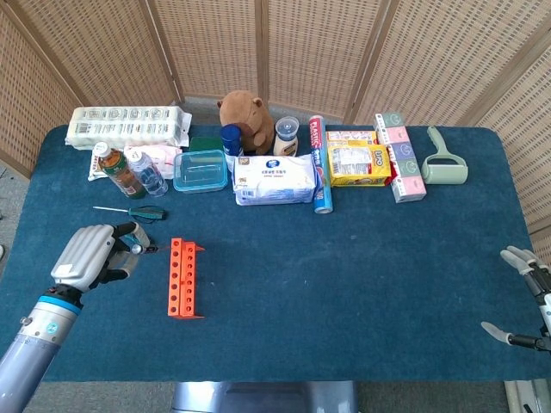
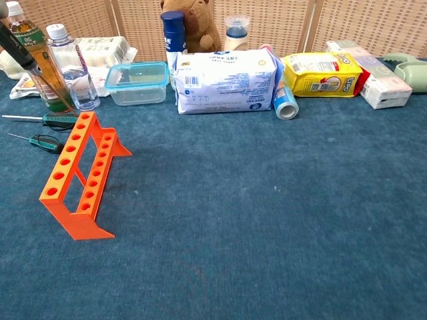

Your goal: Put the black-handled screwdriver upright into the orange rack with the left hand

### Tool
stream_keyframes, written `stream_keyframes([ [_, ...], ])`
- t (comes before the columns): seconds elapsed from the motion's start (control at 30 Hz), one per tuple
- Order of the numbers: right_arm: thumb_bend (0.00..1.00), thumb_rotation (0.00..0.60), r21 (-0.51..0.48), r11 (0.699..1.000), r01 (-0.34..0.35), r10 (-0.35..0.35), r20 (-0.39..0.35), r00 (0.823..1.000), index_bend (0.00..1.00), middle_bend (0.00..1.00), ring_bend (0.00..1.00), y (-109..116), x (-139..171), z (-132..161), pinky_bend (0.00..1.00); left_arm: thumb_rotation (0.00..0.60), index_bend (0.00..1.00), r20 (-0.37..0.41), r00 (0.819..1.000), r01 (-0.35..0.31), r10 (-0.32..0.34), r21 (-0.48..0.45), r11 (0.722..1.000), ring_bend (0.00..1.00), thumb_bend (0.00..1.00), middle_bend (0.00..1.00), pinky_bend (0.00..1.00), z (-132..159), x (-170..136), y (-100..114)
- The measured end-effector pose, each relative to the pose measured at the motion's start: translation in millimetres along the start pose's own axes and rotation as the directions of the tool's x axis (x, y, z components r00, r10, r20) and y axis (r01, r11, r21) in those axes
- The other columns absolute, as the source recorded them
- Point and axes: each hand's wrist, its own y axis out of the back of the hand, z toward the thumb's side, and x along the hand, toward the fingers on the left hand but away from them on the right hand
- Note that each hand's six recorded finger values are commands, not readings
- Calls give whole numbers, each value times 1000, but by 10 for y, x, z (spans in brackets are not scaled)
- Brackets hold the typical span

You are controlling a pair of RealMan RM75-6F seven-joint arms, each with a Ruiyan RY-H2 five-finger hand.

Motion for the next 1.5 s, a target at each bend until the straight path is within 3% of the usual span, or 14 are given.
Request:
stream_keyframes([
  [1.5, 16, 600, -19, 1000, 10, -10, 3, 1000, 87, 84, 0, 61, -6, -30, 0, 600, 519, -35, 999, 11, -12, -12, 1000, 1000, 503, 1000, 1000, 22, 221, -113],
])
